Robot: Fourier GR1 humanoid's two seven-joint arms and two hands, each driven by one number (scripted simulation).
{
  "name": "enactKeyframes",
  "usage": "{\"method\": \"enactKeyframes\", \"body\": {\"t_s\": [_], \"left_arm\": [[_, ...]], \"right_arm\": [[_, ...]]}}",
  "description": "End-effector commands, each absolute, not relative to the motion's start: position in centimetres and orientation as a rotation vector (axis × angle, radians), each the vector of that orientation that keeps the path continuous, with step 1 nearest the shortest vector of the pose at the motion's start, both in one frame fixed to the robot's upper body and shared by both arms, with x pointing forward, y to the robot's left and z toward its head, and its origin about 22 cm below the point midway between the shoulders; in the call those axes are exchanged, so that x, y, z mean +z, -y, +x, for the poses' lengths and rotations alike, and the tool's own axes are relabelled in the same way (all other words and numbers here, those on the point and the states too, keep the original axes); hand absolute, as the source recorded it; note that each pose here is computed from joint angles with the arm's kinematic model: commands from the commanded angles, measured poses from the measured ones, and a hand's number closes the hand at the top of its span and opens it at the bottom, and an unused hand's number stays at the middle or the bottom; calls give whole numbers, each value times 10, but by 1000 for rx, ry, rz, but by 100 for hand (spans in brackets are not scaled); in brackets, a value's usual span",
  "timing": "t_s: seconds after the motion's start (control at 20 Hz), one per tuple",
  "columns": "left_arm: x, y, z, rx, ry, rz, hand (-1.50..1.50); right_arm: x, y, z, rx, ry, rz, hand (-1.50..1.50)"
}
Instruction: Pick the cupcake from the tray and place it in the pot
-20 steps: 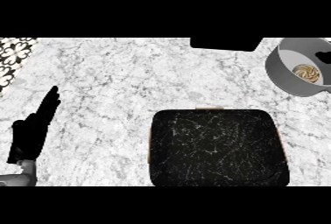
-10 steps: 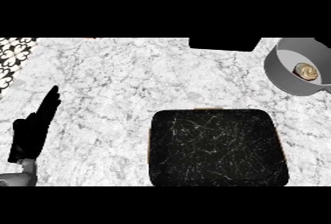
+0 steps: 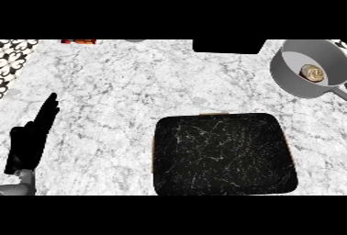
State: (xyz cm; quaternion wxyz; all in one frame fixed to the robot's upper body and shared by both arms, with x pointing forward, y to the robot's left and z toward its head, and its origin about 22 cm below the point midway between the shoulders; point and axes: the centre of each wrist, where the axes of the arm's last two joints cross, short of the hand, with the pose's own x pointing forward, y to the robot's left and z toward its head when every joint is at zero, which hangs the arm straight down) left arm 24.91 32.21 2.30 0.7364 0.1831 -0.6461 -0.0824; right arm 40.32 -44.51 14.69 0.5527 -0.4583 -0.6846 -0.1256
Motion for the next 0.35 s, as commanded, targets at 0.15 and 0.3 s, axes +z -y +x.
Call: {"method": "enactKeyframes", "body": {"t_s": [0.15,0.3], "left_arm": [[14,-328,224,-164,1381,428,0],[24,-342,220,-147,1374,439,0]], "right_arm": [[111,455,385,-358,1672,-936,-150],[109,489,357,-354,1684,-955,-150]]}}
